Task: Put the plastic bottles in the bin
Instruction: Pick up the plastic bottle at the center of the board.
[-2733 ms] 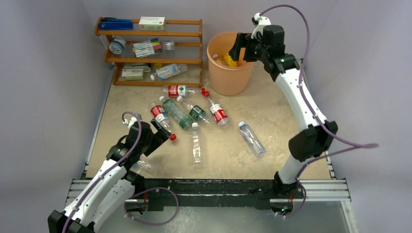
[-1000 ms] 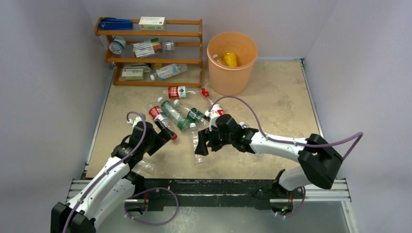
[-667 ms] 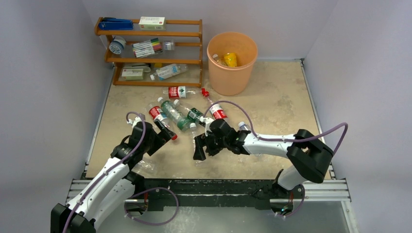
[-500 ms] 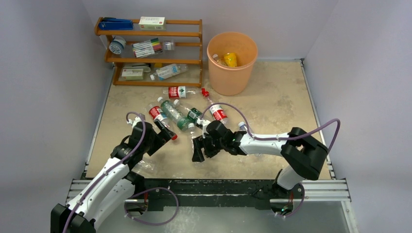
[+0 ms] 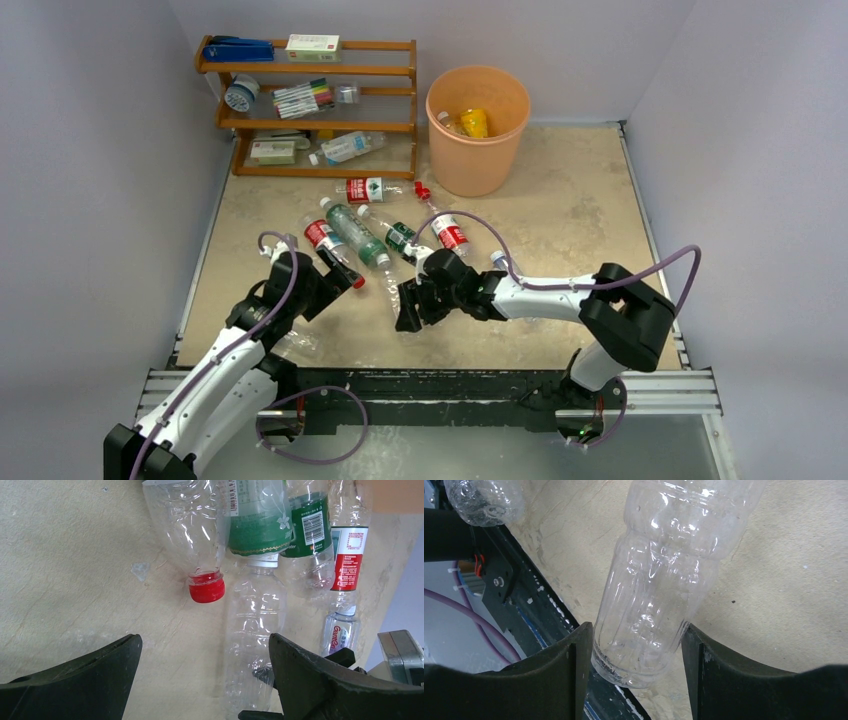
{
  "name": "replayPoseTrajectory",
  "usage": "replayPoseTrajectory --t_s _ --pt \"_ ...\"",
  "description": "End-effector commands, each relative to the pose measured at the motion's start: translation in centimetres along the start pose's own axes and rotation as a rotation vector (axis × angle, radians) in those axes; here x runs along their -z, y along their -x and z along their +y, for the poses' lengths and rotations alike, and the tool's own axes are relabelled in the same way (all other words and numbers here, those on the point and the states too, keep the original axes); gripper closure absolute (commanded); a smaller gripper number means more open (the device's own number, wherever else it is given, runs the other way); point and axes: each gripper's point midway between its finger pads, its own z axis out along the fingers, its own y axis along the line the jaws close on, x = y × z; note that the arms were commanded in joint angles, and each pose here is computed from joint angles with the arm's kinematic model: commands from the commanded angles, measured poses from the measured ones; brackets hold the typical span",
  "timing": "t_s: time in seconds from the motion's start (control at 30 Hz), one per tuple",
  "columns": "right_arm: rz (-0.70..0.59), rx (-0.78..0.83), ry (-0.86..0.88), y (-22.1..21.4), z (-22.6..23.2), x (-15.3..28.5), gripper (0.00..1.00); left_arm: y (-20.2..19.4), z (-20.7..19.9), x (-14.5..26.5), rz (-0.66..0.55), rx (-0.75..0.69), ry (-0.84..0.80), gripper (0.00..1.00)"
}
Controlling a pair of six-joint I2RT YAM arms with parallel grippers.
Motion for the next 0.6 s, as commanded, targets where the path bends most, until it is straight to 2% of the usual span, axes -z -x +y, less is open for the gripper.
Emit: replayPoseTrajectory --t_s 0.0,0.37,0.57 --pt "-0.091 0.027 -0.007 3.0 1.4 1.8 0.58 0.3 -0.5 0.2 -0.02 0.004 -0.022 0.02" --pt "-0.178 0.044 -0.03 5.8 3.2 7.0 0.61 0.4 -0.6 0.3 -0.021 0.007 -0.027 0.02" --pt "-0.259 0.073 -0.104 8.4 3.2 9.8 0.6 0.3 -0.5 0.2 -0.018 0.007 -0.024 0.02"
